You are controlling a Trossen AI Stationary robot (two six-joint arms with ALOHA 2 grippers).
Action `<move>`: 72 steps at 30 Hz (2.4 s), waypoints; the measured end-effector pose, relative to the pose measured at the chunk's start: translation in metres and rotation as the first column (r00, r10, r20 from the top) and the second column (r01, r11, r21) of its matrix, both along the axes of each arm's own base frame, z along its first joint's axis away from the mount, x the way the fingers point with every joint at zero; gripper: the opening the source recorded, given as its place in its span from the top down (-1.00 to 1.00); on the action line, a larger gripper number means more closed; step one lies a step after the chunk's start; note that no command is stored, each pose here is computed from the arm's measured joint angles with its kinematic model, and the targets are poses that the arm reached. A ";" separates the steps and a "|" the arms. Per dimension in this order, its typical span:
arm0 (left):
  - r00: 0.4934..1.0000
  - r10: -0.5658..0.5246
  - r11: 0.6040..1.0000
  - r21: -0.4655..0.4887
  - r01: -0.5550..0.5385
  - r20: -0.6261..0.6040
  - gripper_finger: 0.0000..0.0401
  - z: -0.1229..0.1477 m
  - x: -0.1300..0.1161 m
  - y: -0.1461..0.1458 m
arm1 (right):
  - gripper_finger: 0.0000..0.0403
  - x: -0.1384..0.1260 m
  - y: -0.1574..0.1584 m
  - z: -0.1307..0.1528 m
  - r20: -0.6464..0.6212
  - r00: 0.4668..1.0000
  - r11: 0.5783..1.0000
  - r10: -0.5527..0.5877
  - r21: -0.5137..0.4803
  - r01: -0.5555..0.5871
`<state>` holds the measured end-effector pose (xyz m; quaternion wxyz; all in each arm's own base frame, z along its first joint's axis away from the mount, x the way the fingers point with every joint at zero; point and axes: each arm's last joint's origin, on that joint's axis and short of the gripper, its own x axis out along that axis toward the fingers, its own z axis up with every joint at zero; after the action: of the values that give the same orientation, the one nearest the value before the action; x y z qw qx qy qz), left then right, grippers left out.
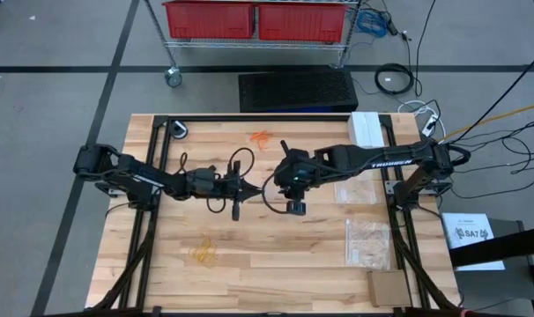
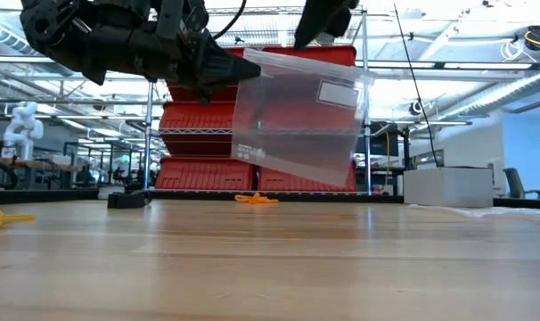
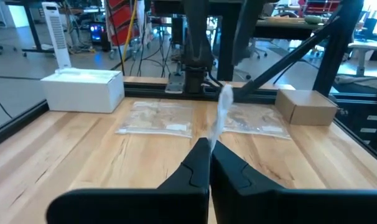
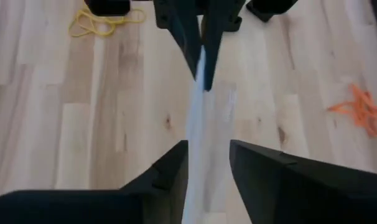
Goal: Sort rubber bands
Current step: Open the top right zip bag
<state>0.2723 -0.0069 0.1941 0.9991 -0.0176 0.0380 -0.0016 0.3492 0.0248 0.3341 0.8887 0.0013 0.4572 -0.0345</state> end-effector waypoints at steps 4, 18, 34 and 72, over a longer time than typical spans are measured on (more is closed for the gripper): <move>1.000 0.000 1.000 0.000 0.000 -0.001 1.00 0.000 0.000 0.000 | 0.76 0.001 0.007 -0.003 -0.013 1.000 0.999 -0.001 -0.047 0.000; 0.999 0.022 1.000 -0.004 -0.022 -0.025 1.00 -0.002 0.000 0.001 | 1.00 0.022 0.028 -0.035 -0.065 0.998 0.991 -0.026 -0.132 0.017; 0.999 0.022 1.000 -0.006 -0.022 -0.040 1.00 -0.004 0.000 0.001 | 1.00 0.029 0.021 -0.044 -0.069 0.996 0.986 -0.062 -0.160 0.050; 0.986 -0.050 0.998 0.020 0.053 -0.157 1.00 -0.015 -0.003 -0.008 | 0.95 0.003 0.018 -0.146 0.382 0.916 0.988 -0.122 -0.043 0.149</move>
<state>0.2697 -0.0148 0.1790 0.9928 -0.0046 0.1167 -0.0256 0.3520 0.0426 0.1878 0.9551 0.0081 0.2744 -0.1114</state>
